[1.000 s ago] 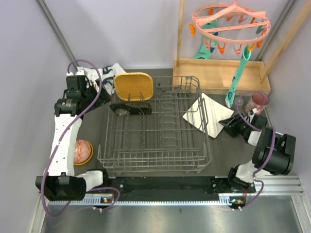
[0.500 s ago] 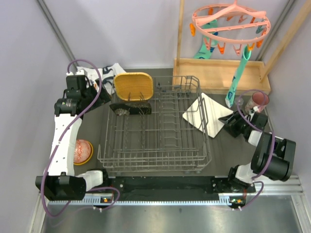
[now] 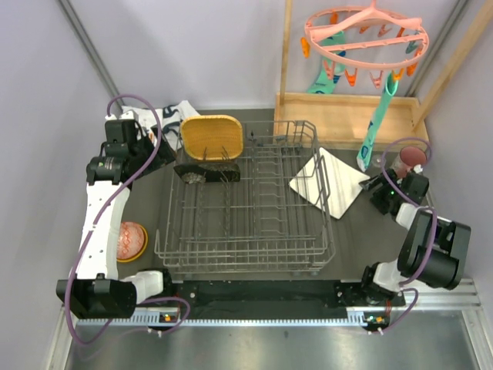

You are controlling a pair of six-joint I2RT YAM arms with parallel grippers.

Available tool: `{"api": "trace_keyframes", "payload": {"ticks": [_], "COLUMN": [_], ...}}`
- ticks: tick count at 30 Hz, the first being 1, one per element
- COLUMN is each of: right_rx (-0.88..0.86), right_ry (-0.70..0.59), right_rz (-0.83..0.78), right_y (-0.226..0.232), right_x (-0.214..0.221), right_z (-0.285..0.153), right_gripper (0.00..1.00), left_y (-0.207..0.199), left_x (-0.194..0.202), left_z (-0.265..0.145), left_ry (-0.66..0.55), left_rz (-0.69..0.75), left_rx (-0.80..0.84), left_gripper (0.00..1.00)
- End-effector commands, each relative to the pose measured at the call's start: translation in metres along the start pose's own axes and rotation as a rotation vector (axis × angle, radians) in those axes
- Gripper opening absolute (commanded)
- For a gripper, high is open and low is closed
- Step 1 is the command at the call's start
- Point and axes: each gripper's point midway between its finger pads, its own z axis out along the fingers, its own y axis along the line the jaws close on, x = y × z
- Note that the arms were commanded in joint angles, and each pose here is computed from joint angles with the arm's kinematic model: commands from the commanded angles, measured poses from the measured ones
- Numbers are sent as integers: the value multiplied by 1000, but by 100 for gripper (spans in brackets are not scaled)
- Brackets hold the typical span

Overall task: Load the mixed dishes into the dish rack
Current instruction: Grab a plate with the right arm

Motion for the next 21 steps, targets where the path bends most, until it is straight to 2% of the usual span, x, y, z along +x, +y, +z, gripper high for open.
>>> {"api": "trace_keyframes", "payload": {"ticks": [1, 21], "right_rx": [49, -185], "right_ry": [-15, 107], "right_rz": [23, 115], "right_y": [-10, 21], "right_x": [-7, 12], "right_z": [15, 43], "right_gripper": [77, 78], "left_y": [1, 1], "left_x": [-9, -7], "left_z": [-2, -2], "left_ry": [-51, -50], "left_rz": [10, 0], "left_rx": [1, 3], "left_gripper": [91, 91]}}
